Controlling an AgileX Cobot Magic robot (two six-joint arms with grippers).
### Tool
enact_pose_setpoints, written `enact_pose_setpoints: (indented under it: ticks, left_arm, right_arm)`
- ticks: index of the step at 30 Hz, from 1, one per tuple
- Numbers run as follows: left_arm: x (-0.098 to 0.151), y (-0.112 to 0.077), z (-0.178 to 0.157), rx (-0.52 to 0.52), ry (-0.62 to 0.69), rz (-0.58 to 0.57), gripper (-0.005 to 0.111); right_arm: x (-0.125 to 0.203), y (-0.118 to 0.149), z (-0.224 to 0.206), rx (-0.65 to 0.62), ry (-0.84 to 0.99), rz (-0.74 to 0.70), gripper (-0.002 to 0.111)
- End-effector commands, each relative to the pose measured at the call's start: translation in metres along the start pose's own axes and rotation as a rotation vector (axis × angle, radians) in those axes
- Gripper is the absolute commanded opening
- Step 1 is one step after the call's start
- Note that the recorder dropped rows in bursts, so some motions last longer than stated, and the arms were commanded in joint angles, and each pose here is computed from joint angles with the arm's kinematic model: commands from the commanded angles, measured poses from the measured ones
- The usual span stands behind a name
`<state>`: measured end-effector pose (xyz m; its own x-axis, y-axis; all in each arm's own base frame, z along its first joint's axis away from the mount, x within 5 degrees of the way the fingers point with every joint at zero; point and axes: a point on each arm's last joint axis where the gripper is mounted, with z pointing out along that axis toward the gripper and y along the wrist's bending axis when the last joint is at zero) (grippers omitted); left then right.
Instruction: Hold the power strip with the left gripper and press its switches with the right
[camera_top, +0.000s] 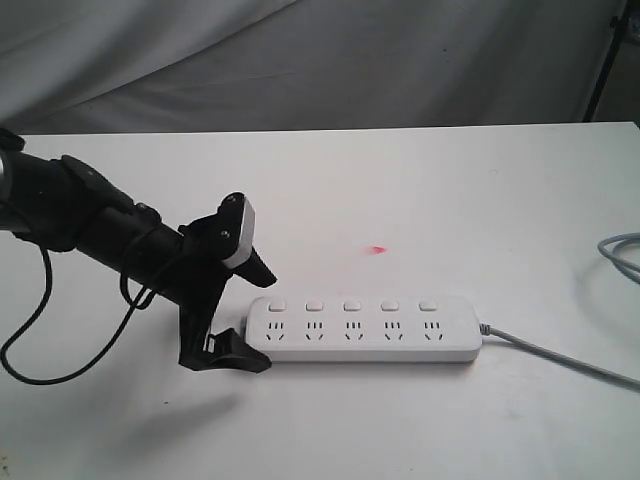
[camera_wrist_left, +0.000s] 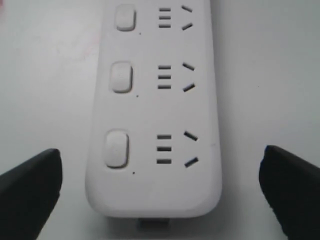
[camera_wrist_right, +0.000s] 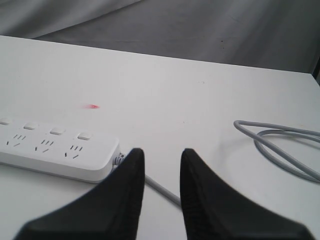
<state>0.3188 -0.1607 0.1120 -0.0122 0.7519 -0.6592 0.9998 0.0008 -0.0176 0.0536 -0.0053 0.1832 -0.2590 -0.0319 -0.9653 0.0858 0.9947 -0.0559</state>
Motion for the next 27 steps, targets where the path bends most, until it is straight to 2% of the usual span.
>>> enact_pose_setpoints:
  ticks: [1,4,9,16,17,23,27]
  left_arm:
    - [-0.005,0.0,0.003,-0.003,-0.009,0.005,0.103]
    - [-0.001,0.004,0.004,-0.048,0.02,0.002,0.103]
    - [0.007,0.005,0.013,-0.031,0.038,-0.017,0.103]
    - [0.005,0.006,0.013,-0.045,0.011,-0.05,0.101]
    - [0.005,0.006,0.013,-0.049,0.01,-0.052,0.097]
    - [0.005,0.007,0.013,-0.058,0.015,-0.053,0.052]
    - [0.005,0.007,0.013,-0.057,0.016,-0.052,0.034]
  right_arm:
    - [0.001,0.0,0.0,-0.005,-0.004,0.0,0.024]
    - [0.001,0.0,0.0,-0.005,-0.004,0.0,0.024]
    - [0.001,0.0,0.0,-0.005,-0.004,0.0,0.024]
    - [0.001,0.0,0.0,-0.005,-0.004,0.0,0.024]
    - [0.001,0.0,0.0,-0.005,-0.004,0.0,0.024]
    - [0.001,0.0,0.0,-0.005,-0.004,0.0,0.024]
    - [0.001,0.0,0.0,-0.005,-0.004,0.0,0.024]
